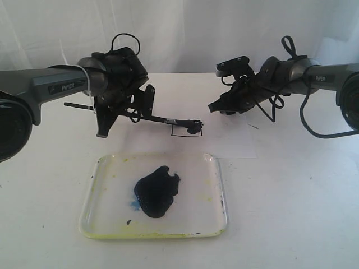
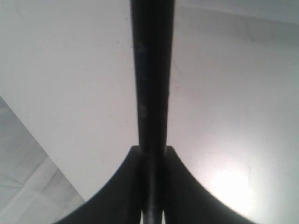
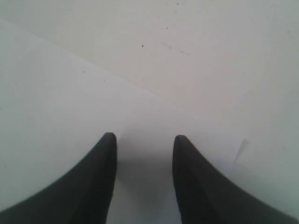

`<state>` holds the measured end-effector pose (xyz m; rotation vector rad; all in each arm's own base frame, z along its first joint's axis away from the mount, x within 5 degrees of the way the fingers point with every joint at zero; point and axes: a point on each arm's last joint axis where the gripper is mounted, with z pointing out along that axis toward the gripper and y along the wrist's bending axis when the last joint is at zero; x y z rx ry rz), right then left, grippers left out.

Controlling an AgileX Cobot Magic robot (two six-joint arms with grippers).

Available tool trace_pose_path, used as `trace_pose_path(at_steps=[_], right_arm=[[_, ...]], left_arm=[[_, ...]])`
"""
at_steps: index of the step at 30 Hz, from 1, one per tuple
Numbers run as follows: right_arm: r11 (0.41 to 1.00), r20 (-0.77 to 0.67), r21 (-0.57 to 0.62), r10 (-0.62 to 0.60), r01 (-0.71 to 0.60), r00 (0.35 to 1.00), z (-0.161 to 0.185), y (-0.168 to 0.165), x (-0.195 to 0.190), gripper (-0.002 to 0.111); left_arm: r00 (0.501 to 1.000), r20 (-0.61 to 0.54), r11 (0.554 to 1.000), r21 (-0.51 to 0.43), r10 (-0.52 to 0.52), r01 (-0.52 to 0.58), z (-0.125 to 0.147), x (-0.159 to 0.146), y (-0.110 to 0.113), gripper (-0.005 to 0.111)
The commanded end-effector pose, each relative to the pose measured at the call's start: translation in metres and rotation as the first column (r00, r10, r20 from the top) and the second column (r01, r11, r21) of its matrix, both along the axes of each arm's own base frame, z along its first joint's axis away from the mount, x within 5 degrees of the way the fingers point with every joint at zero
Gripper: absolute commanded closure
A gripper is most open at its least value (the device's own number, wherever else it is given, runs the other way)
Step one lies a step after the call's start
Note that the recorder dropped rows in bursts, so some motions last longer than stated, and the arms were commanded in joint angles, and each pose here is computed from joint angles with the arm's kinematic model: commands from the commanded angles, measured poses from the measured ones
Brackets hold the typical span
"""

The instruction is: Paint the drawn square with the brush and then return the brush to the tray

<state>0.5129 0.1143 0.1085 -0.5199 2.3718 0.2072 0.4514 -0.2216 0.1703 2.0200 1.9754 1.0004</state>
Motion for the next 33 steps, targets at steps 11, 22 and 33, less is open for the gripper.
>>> trace_pose_path(at_steps=[11,22,33], right_arm=[[1.0,-0.023,-0.014,0.009,-0.01,1.0,-0.008,-0.001,-0.001,0.07],[1.0,-0.023,-0.014,0.009,-0.01,1.0,-0.008,-0.001,-0.001,0.07],[1.0,-0.023,-0.014,0.009,-0.01,1.0,-0.008,-0.001,-0.001,0.07]], left_arm=[[0.998,0.016,0.993,0.094,0.063,-0.064,0.008,-0.001,0.011,0.107],[0.993,0.054,0.985,0.127,0.108,-0.114,0.011,-0.001,0.015,0.107],[0.986,0.076,0.983,0.104,0.147,-0.154,0.011,-0.001,0.016,0.107]])
